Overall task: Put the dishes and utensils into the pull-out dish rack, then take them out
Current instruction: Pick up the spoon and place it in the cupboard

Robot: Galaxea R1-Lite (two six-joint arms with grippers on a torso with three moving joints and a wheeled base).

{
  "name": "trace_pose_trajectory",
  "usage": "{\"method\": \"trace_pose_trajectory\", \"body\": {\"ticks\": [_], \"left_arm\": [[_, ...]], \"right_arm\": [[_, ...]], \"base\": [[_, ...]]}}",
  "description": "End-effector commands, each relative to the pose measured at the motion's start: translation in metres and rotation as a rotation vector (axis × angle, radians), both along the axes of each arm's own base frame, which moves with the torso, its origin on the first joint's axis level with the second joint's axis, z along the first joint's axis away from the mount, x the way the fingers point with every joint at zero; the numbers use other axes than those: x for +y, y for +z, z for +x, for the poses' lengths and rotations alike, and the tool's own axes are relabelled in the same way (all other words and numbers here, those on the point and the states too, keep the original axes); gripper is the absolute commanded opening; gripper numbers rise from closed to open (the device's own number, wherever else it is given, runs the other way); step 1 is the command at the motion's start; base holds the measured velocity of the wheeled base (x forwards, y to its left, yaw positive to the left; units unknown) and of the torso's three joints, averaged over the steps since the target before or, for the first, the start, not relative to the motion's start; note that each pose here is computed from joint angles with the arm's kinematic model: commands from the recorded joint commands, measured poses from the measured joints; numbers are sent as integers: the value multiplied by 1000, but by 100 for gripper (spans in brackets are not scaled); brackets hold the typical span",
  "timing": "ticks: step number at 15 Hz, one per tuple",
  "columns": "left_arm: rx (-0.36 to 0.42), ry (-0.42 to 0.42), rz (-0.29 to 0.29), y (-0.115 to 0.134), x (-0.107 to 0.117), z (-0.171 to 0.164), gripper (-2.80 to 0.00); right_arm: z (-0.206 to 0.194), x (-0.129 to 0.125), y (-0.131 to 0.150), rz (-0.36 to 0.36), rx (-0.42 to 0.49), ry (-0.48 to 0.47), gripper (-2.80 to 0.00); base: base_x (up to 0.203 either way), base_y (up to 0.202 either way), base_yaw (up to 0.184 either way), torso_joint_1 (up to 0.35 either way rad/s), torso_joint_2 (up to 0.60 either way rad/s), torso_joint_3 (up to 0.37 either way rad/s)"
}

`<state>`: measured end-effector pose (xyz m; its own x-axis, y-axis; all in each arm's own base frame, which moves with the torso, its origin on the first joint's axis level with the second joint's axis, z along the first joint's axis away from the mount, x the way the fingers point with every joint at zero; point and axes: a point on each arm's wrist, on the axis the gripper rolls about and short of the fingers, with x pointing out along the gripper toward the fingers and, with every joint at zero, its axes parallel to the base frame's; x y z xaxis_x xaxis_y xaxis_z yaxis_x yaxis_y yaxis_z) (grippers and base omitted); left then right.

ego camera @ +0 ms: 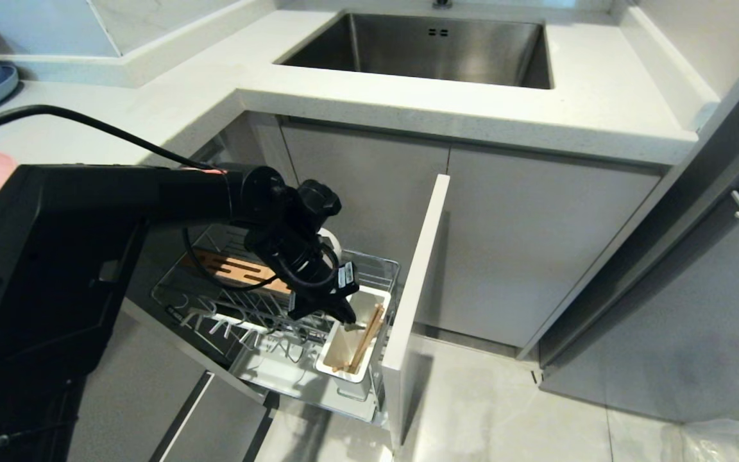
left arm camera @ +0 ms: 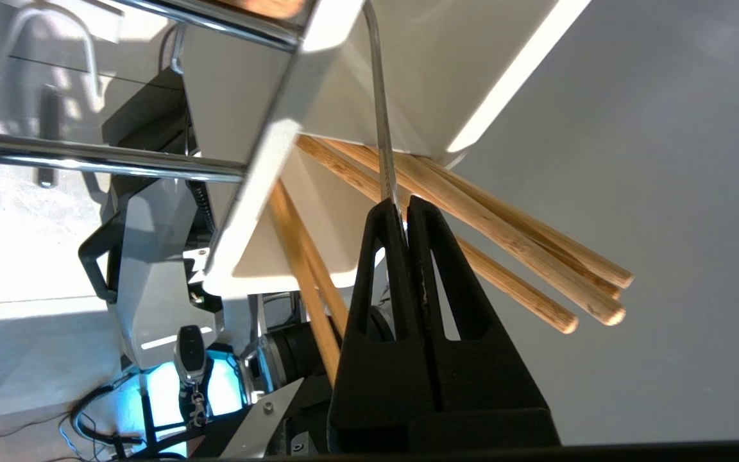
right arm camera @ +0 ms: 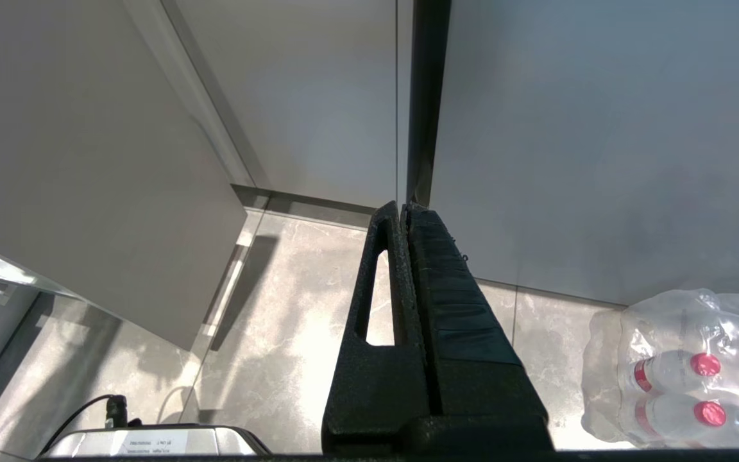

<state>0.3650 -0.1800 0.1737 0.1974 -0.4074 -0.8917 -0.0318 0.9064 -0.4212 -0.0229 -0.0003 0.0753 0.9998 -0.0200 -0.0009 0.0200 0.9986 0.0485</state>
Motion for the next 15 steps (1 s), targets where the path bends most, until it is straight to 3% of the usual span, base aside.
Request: {"method": "trace_pose_trajectory", "body": {"ticks": [1,15], "left_arm": [[10,3,1,-1,0,0,-280],[7,18,16,0,4,0,-280]], "right_arm": [[0,0,0,1,2,0,-280],[0,0,0,1,2,0,-280]], "base": [[0,0,0,0,0,0],[0,0,0,0,0,0]]}}
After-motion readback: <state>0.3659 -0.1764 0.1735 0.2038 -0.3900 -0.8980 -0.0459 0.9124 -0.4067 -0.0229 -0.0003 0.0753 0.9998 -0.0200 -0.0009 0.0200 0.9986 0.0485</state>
